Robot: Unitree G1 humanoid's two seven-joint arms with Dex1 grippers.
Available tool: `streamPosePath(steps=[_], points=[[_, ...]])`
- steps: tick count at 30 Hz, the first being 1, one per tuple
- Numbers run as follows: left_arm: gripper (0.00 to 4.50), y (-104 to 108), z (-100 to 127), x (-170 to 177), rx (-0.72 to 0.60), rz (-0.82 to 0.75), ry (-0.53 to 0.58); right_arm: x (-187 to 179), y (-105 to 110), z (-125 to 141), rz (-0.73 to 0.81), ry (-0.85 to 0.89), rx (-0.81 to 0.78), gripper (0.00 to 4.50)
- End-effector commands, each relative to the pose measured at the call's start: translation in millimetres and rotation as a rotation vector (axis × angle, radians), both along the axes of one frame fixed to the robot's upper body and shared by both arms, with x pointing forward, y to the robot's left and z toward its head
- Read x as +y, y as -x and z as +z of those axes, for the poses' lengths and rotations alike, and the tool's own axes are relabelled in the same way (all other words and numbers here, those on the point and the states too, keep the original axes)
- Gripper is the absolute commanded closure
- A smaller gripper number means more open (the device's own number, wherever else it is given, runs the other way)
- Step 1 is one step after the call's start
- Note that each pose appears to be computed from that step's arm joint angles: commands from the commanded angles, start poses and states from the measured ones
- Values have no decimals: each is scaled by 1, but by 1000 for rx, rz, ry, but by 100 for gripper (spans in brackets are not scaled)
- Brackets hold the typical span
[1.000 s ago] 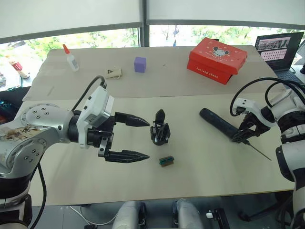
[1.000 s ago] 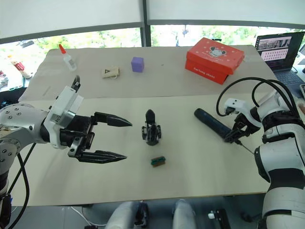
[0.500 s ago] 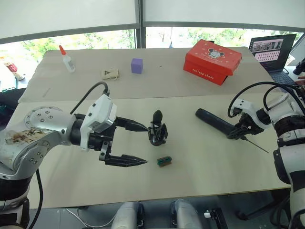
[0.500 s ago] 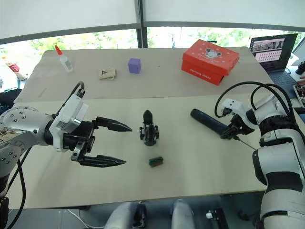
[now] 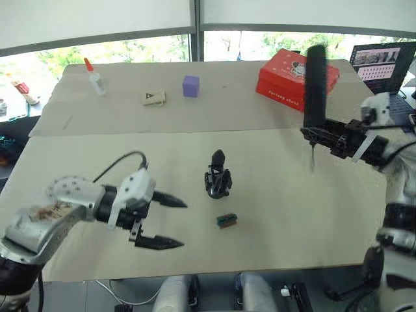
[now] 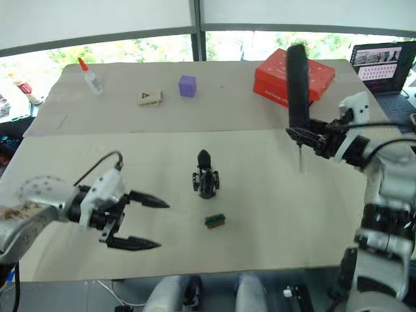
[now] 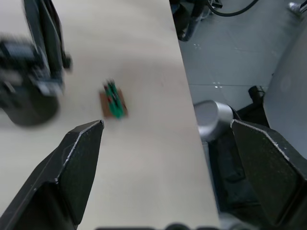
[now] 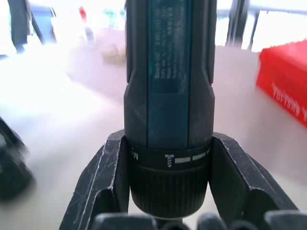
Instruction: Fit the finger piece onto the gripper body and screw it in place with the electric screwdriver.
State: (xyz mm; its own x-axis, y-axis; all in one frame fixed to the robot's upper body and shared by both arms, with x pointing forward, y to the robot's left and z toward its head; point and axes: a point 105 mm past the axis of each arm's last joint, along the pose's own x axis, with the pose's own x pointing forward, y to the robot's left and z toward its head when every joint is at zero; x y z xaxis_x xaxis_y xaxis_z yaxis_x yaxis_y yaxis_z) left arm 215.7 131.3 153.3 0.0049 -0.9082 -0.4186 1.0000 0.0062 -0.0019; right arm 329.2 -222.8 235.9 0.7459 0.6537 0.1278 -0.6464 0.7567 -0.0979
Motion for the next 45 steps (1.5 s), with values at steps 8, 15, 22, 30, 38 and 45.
streamPosePath(steps=[8,15,22,30,38,45], points=[[0,-25,-6,-8,-123,38,58,82,88,17,174,-179,-179,261],[0,-27,-15,-8,-145,31,49,112,117,7,348,-145,-159,261],[0,-23,-21,-15,-208,-1,41,126,107,-3,378,-148,-210,261],[0,-24,-22,-22,-265,-6,59,127,98,-20,402,-96,-279,261],[0,-24,-20,-30,-274,-34,62,134,97,-29,436,-110,-240,261],[0,-23,-16,-32,-279,-46,64,136,95,-31,446,-113,-238,261]])
